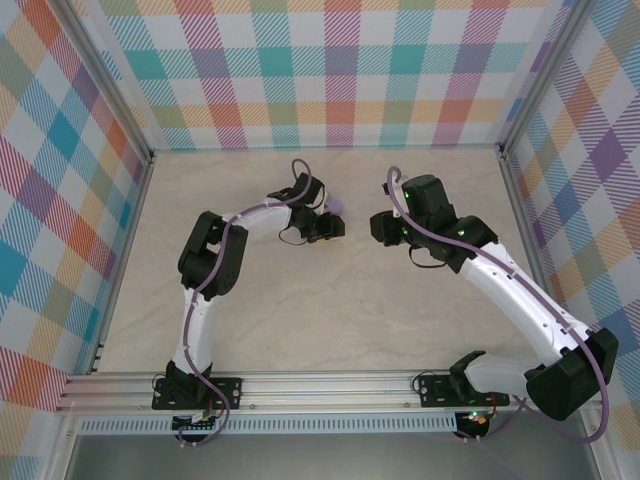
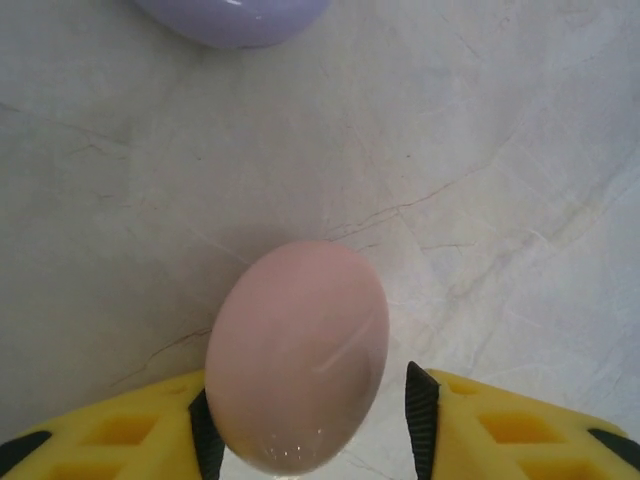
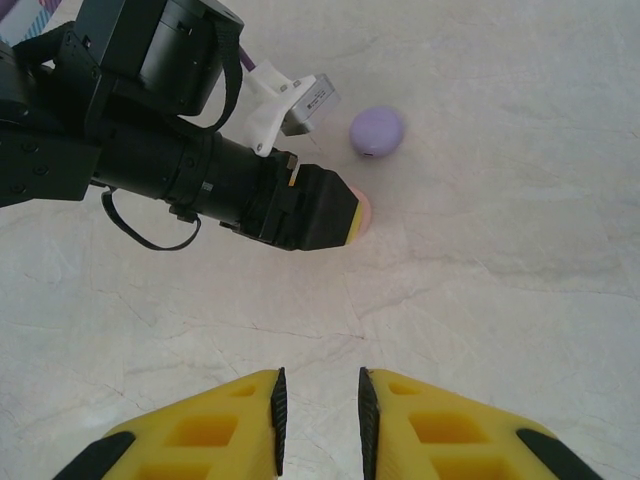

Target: Insert wireless bluetooth earbuds into charging case

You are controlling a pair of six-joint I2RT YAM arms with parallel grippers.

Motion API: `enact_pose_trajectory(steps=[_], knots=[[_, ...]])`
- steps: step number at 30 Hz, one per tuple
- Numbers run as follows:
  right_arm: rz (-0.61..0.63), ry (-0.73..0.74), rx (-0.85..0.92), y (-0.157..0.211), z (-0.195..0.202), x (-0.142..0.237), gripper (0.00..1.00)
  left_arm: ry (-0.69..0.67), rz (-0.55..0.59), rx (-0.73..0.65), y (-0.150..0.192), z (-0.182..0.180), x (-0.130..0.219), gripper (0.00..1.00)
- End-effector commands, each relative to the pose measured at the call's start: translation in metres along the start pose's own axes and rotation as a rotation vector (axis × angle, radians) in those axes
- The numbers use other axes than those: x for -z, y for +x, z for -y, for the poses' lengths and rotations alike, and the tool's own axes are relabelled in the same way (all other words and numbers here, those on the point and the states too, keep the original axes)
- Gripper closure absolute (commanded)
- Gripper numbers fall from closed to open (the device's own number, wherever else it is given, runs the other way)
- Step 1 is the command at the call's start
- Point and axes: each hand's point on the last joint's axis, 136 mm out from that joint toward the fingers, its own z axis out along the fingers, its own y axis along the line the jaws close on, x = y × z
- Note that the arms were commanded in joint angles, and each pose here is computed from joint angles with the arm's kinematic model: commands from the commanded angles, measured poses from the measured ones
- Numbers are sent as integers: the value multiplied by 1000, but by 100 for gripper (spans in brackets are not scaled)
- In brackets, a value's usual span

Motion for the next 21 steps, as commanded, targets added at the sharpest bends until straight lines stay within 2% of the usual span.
enact_pose_trajectory(steps=[1, 5, 10, 21], knots=[[-5, 21, 5, 3, 4, 2, 70, -75, -24, 0, 5, -18, 2, 40], [-4, 42, 4, 4, 8, 1, 69, -105, 2, -41, 2, -18, 16, 30], [7, 121, -4, 7, 23, -1, 67, -187, 65, -79, -1, -24, 46, 26], [42, 522, -67, 28, 100, -2, 61, -334, 204, -103, 23, -40, 127, 24]])
